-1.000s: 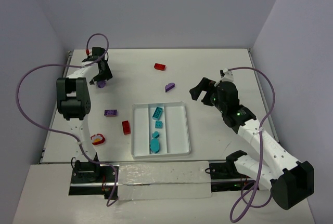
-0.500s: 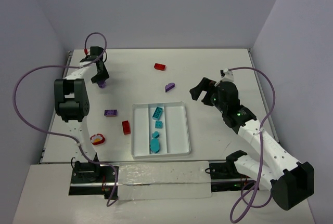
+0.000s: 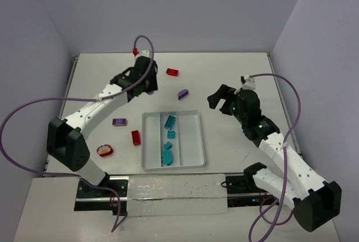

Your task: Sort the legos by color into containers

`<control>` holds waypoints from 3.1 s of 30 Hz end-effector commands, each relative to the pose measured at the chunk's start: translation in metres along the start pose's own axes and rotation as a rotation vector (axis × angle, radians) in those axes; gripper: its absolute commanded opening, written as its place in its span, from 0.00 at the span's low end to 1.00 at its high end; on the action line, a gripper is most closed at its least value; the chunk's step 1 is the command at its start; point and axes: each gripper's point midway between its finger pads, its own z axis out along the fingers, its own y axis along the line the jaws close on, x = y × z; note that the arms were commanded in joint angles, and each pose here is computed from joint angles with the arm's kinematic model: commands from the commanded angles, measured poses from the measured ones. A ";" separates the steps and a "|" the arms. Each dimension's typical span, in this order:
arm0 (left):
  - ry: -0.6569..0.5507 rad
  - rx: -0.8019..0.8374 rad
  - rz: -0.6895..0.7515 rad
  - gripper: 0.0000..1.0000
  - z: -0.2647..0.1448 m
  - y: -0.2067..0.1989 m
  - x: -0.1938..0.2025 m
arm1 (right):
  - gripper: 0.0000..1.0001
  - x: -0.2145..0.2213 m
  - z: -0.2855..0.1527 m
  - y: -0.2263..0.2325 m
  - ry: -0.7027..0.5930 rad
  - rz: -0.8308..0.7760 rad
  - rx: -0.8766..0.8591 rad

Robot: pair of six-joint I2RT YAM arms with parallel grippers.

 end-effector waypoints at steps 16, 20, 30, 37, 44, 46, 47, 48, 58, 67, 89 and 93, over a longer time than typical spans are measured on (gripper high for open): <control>0.223 0.267 0.147 0.23 -0.037 -0.173 0.156 | 1.00 -0.039 -0.030 -0.007 -0.141 -0.015 0.050; 0.233 0.254 0.160 0.43 -0.025 -0.177 0.165 | 1.00 -0.041 -0.033 -0.009 -0.148 -0.017 0.060; 0.176 0.216 0.210 0.90 -0.021 -0.181 0.145 | 1.00 -0.043 -0.036 -0.011 -0.159 -0.021 0.070; 0.133 0.175 0.177 0.91 -0.012 -0.158 0.105 | 1.00 -0.045 -0.035 -0.015 -0.162 -0.018 0.088; 0.105 0.080 0.034 0.91 -0.014 -0.062 0.063 | 1.00 -0.033 -0.010 -0.002 -0.054 -0.010 0.058; 0.101 0.064 -0.013 0.91 -0.022 -0.032 0.060 | 0.98 -0.024 0.006 0.011 0.020 0.017 0.018; 0.097 0.042 -0.034 0.91 -0.017 -0.022 0.054 | 0.98 -0.025 0.007 0.013 0.016 0.018 0.014; 0.088 0.007 -0.078 0.91 -0.021 0.003 0.049 | 0.96 -0.020 0.019 0.021 0.049 0.029 0.004; 0.041 -0.126 -0.229 0.91 -0.051 0.088 0.035 | 0.88 0.010 0.121 0.066 0.176 0.151 0.117; 0.033 -0.101 -0.240 0.91 -0.061 0.093 0.035 | 0.81 0.034 0.188 0.055 0.206 0.181 0.301; 0.059 -0.055 -0.231 0.91 -0.053 0.084 0.044 | 0.67 0.106 0.245 0.038 0.338 0.086 0.429; 0.053 -0.053 -0.227 0.91 -0.056 0.085 0.044 | 0.63 0.110 0.246 0.035 0.343 0.089 0.437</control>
